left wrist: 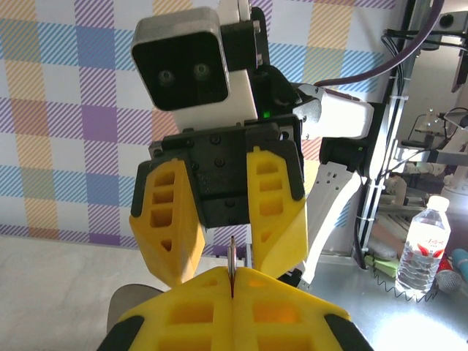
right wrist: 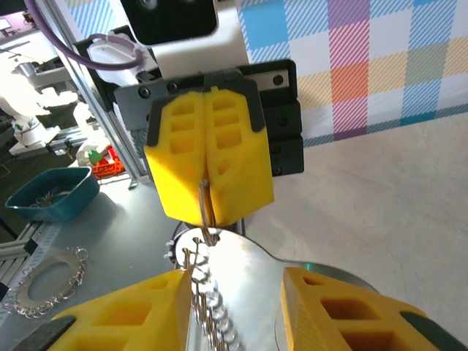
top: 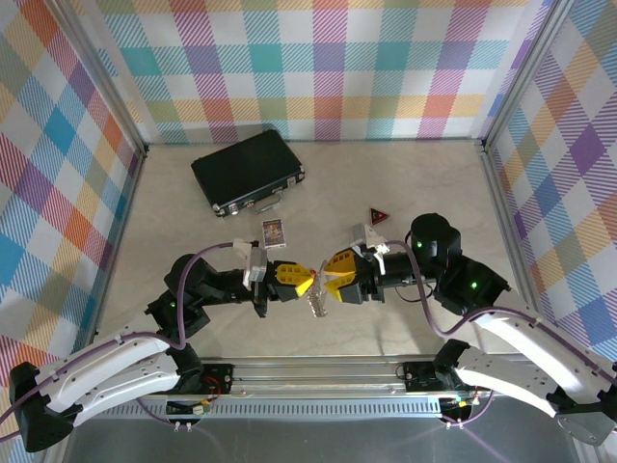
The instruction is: Put the keys on the keyring
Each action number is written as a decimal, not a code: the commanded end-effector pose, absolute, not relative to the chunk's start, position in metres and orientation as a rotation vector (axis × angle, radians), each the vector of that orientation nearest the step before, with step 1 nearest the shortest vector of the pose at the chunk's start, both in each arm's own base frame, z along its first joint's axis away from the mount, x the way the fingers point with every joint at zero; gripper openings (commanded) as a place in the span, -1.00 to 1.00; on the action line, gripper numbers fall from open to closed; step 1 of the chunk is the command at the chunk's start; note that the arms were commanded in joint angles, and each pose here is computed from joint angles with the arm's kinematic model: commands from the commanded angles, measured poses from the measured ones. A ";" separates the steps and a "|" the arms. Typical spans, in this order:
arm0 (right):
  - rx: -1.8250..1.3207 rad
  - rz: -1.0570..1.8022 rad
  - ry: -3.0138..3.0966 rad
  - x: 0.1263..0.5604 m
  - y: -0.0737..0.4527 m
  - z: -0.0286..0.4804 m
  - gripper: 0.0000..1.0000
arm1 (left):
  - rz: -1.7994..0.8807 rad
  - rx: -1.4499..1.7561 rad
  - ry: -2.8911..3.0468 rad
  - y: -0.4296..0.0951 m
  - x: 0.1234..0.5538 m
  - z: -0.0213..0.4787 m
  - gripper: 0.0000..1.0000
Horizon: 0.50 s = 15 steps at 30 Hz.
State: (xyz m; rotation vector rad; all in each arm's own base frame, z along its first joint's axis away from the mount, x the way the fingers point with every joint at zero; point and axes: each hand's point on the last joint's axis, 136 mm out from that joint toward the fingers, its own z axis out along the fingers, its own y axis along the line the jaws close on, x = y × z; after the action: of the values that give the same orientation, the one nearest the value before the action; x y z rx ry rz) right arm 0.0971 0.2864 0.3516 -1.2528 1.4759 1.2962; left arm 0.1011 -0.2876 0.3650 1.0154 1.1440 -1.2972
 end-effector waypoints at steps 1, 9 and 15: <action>-1.255 1.336 1.383 0.089 0.286 0.368 -0.26 | -1.289 1.027 1.066 -0.285 0.095 0.375 -1.00; -1.244 1.304 1.423 0.096 0.289 0.360 -0.32 | -1.189 1.087 1.110 -0.291 0.102 0.359 -1.00; -1.253 1.209 1.468 0.096 0.276 0.354 -0.22 | -0.916 1.177 1.151 -0.283 0.110 0.342 -1.00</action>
State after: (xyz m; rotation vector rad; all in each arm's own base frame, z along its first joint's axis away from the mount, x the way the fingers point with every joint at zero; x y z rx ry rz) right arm 0.0998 0.2837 0.3504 -1.2358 1.4775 1.2635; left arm 0.1083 -0.2902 0.3307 1.1364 1.2120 -1.0848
